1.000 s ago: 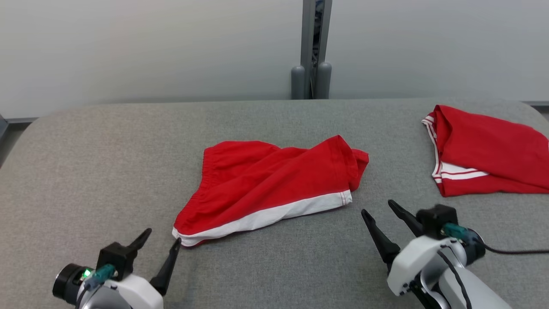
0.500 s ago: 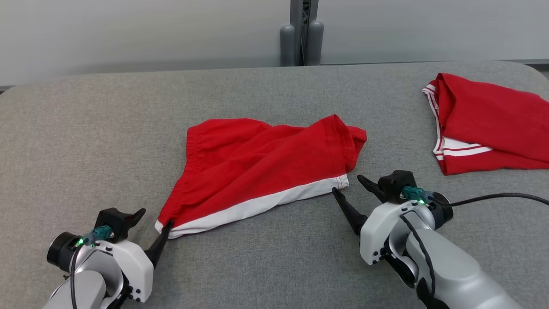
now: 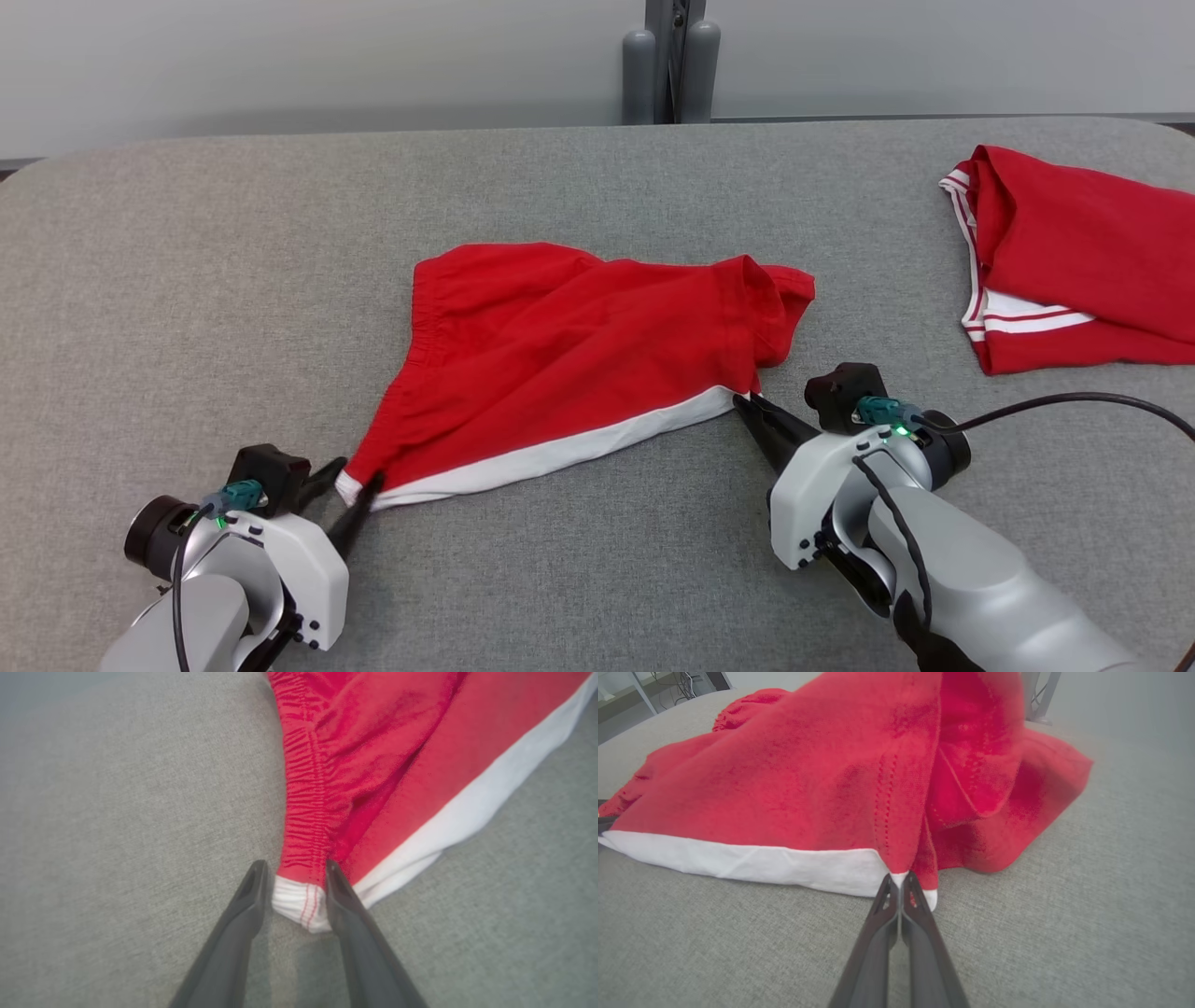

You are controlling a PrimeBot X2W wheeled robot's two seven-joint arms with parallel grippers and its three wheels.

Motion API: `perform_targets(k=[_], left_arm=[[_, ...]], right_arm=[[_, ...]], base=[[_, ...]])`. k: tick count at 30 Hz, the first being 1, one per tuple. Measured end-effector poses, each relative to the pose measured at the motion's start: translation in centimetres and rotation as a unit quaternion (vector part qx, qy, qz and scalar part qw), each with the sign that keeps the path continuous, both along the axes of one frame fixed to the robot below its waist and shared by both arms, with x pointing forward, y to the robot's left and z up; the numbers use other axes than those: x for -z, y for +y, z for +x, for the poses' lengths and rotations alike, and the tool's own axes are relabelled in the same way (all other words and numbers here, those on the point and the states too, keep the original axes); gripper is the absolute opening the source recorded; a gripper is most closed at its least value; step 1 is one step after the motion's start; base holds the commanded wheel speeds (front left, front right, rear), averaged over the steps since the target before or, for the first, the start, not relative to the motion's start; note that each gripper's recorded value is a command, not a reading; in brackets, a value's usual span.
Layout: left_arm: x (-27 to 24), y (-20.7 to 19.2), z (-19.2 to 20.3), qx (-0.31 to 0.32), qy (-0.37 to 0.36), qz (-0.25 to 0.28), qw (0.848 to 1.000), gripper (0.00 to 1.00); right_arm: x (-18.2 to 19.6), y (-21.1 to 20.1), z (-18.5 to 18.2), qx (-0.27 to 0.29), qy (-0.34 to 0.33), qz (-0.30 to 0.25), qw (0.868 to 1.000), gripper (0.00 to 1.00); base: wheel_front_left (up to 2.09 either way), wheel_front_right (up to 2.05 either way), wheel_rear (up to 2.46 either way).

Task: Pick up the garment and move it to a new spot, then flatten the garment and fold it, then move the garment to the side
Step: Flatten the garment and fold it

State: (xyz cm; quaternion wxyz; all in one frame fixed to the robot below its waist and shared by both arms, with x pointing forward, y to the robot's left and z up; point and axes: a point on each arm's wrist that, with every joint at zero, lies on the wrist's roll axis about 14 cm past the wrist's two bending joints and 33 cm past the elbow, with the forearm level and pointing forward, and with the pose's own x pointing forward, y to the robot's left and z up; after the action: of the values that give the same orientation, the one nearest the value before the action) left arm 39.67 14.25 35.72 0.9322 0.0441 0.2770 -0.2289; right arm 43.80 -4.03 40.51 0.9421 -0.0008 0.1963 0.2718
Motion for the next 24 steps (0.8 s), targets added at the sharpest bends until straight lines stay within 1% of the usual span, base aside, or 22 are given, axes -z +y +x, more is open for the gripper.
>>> perform_targets(k=[4, 8, 13, 15, 16, 18, 20, 22, 24], left_arm=[[-0.2, -0.1, 0.5, -0.001, -0.008, -0.005, 1.0, 0.0], [-1.0, -0.1, 0.8, 0.004, -0.025, -0.01, 1.0, 0.0], [-4.6, -0.3, 2.5, 0.031, -0.085, -0.007, 0.996, 0.0], [-6.8, -0.7, 3.6, 0.046, -0.122, -0.004, 0.991, 0.0], [-8.4, -1.0, 4.3, 0.049, -0.144, -0.012, 0.988, 0.0], [-11.1, -1.5, 5.3, 0.063, -0.185, -0.012, 0.981, 0.0], [-13.6, -2.0, 6.2, 0.066, -0.215, -0.028, 0.974, 0.0], [-15.7, -2.0, 7.2, 0.076, -0.24, -0.023, 0.967, 0.0], [-18.5, -2.0, 8.8, 0.073, -0.265, -0.028, 0.961, 0.0]], right_arm=[[-0.6, 0.8, 0.5, -0.008, -0.007, 0.011, 1.0, 0.0], [-2.4, 1.1, 1.1, -0.011, -0.03, 0.03, 0.999, 0.0], [-4.9, 1.0, 1.4, -0.016, -0.062, 0.051, 0.997, 0.0], [-5.8, 1.3, 1.2, -0.02, -0.071, 0.063, 0.995, 0.0], [-6.4, 1.4, 1.3, -0.022, -0.078, 0.069, 0.994, 0.0], [-8.0, 1.7, 1.7, -0.02, -0.088, 0.094, 0.991, 0.0], [-9.6, 2.0, 2.0, -0.02, -0.094, 0.121, 0.988, 0.0], [-11.6, 2.1, 2.8, -0.025, -0.102, 0.131, 0.986, 0.0], [-13.8, 1.4, 4.4, -0.023, -0.116, 0.131, 0.984, 0.0]], base=[[0.0, 0.0, 0.0], [0.0, 0.0, 0.0], [0.0, 0.0, 0.0], [0.0, 0.0, 0.0], [0.0, 0.0, 0.0], [0.0, 0.0, 0.0], [0.0, 0.0, 0.0], [0.0, 0.0, 0.0], [0.0, 0.0, 0.0]])
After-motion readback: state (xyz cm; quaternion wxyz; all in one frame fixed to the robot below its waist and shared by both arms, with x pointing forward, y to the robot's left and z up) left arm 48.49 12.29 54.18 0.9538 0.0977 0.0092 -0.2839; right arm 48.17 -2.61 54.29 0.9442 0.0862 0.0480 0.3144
